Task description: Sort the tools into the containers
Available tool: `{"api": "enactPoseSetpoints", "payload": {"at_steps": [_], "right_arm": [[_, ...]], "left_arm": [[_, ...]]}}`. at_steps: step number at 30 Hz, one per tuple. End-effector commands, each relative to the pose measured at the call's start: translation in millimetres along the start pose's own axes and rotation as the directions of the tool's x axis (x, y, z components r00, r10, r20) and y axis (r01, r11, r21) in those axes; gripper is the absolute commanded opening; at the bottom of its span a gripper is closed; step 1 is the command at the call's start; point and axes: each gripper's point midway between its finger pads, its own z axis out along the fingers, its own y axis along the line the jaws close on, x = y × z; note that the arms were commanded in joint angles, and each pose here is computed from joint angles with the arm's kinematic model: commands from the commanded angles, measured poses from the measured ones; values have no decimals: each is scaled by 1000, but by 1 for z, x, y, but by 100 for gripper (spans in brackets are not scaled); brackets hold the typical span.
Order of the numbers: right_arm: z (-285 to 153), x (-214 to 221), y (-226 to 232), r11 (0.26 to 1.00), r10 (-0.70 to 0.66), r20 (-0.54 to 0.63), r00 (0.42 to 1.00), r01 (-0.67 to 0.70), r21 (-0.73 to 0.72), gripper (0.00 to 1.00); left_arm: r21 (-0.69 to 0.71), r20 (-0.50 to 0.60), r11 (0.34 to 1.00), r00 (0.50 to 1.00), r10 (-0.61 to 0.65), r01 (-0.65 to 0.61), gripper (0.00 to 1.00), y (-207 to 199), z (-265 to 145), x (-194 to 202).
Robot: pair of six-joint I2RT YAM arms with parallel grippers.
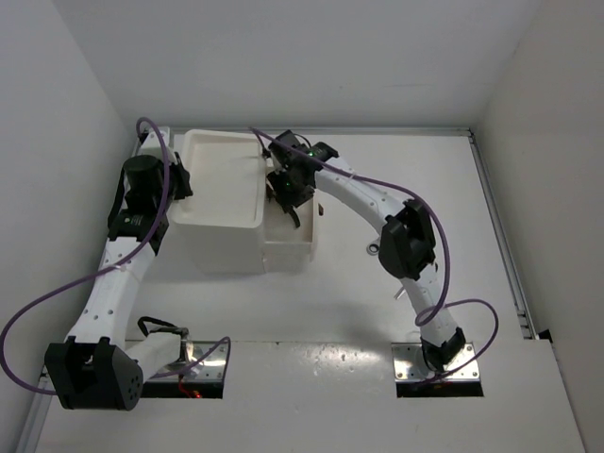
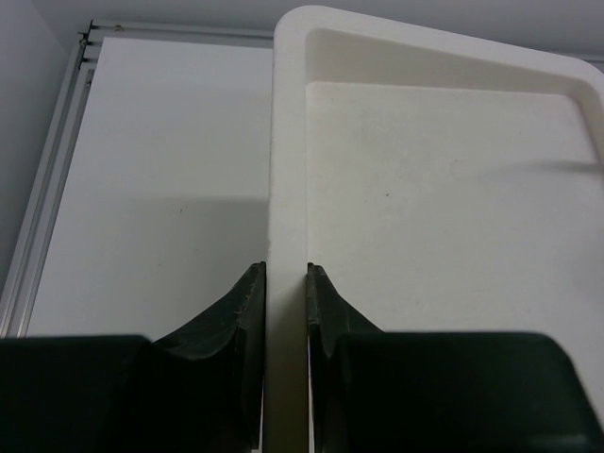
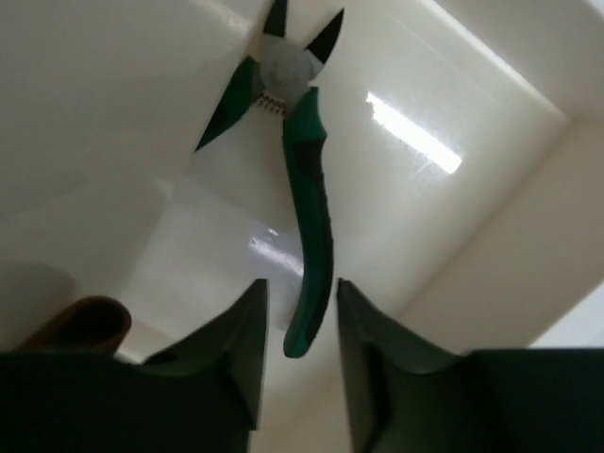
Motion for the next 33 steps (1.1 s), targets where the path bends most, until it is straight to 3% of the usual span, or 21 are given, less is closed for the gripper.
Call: {"api": "enactPoseSetpoints", "payload": {"at_steps": [1,3,7,11,14,17,21,24,33], "right_arm": [[-36,-8,2,997,-2,40,999,5,-75,40],[-59,-21,-7,994,16,97,995,-6,-110,48],[-94,-41,-33,983,85,189,978,-52,-175,46],[-159,-63,-59,948,172,337,926,-62,-313,46],[-169,-55,-84,931,211,377,902,-68,-359,46],[-130,-1,-95,897,311,221,925,-209,-390,37],[-90,61,-89,805,422,47,906,-350,-478,39],[-69,80,-94,828,437,49,898,-381,-413,46],[-42,69,-77,826,417,47,908,-356,-438,47]], "left_arm": [[-58,-203,998,978,-39,28,0,11,4,58],[-58,-203,998,978,-39,28,0,11,4,58],[-58,-203,998,978,-39,28,0,11,4,58],[-57,-194,998,980,-39,29,0,10,3,56],[-58,-203,998,978,-39,28,0,11,3,60],[-58,-203,998,978,-39,28,0,11,3,60],[-60,-203,998,978,-49,37,0,10,3,60],[-60,-203,998,978,-49,37,0,10,3,60],[-51,-204,998,978,-49,39,0,9,3,60]]}}
